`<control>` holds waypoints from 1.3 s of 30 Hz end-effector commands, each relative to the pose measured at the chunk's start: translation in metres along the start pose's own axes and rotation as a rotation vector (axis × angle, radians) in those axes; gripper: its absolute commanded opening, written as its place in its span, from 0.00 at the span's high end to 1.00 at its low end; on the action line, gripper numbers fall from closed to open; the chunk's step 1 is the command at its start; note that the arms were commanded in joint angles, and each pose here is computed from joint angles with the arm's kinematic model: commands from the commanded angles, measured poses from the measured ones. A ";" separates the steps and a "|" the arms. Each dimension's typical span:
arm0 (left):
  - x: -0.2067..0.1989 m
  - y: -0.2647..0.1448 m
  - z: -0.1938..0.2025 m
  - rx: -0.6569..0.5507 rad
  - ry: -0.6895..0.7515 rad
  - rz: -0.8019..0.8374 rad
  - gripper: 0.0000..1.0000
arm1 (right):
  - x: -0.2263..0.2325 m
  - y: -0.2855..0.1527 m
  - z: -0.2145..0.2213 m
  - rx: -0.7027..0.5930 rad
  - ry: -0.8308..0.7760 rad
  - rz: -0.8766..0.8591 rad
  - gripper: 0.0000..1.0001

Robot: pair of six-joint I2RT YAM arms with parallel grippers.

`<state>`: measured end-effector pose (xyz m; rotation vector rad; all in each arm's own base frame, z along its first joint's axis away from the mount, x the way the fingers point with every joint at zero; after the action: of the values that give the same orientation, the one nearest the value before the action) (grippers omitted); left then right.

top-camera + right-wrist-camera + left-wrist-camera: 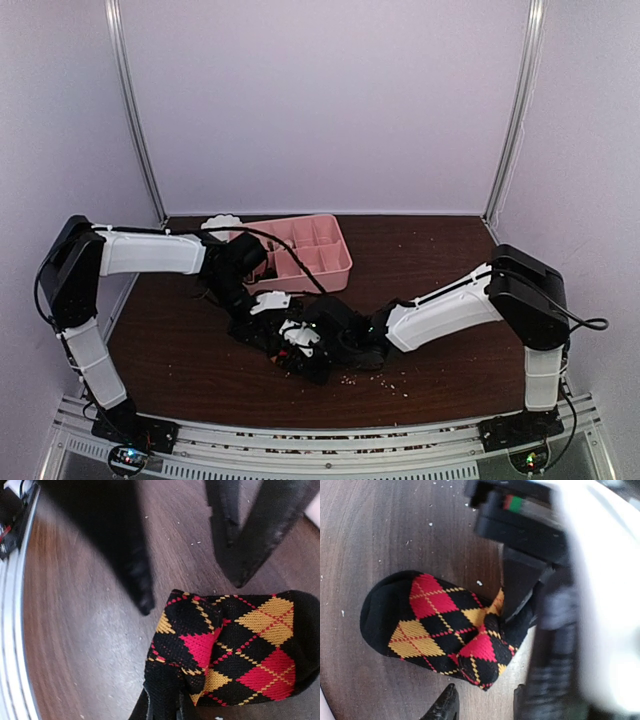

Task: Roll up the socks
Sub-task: Roll the sock.

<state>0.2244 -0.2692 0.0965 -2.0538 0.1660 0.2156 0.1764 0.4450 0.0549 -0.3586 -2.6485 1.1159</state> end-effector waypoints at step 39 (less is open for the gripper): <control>-0.005 0.042 -0.003 0.207 0.305 -0.188 0.85 | -0.055 0.036 0.115 0.200 1.120 -0.229 1.00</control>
<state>0.2024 -0.2932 0.0740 -1.9517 0.1933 -0.2428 0.2099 0.4351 0.0392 -0.1349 -1.8487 0.5250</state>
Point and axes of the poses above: each gripper's point midway between its finger pads, its own y axis out along the fingers, its own x axis along the line the jaws close on, z = x × y, the point moved 4 cm from there along -y, back along the fingers, and after that the axes turned 2 degrees about -y, right-handed, at the moved point
